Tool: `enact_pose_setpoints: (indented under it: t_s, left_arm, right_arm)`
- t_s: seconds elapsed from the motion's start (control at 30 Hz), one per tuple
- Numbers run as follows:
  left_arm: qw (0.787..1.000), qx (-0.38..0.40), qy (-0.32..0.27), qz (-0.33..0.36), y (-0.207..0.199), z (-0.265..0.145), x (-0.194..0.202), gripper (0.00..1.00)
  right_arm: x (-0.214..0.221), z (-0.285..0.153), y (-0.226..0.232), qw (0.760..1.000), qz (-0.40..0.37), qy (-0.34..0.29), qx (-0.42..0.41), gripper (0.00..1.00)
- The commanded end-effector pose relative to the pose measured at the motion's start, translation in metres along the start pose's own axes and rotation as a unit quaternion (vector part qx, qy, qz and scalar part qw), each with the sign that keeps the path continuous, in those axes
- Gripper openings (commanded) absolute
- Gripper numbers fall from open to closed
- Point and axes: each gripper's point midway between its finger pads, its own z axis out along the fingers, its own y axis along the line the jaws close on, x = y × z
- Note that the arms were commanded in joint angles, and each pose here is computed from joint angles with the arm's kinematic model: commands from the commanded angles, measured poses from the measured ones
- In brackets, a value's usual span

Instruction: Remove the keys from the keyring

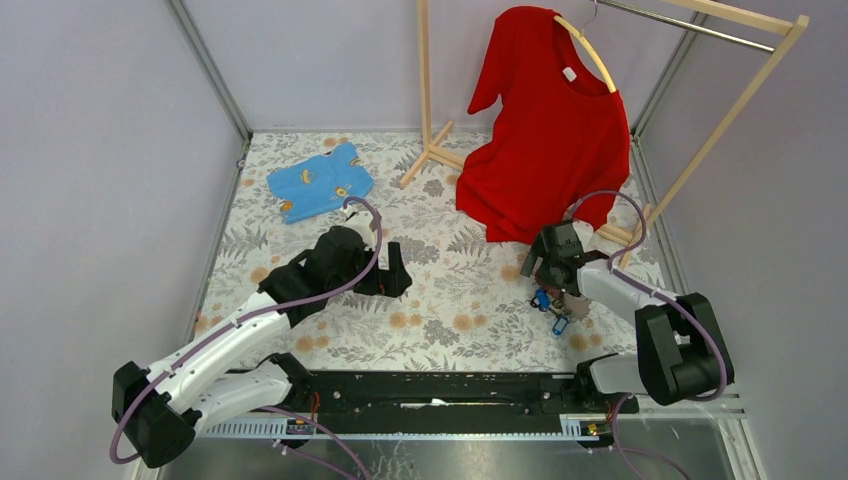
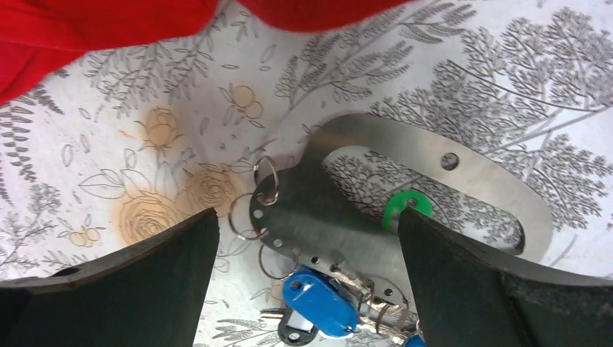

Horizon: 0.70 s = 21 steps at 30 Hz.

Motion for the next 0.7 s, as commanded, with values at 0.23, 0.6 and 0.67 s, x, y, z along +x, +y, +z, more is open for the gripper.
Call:
enact_pose_setpoints:
  t_s: [0.23, 0.6, 0.67]
  left_arm:
    - [0.999, -0.014, -0.014, -0.035, 0.009, -0.006, -0.009, 0.99]
    - [0.997, -0.010, -0.010, -0.071, 0.017, -0.002, -0.001, 0.99]
    - [0.997, 0.004, -0.003, -0.079, 0.013, 0.002, 0.004, 0.99]
  right_arm:
    - [0.071, -0.032, 0.110, 0.986, -0.060, 0.089, -0.127, 1.00]
    - [0.058, -0.119, 0.230, 0.964, -0.128, 0.038, -0.230, 1.00]
    - [0.048, -0.117, 0.206, 0.969, -0.127, 0.028, -0.210, 1.00]
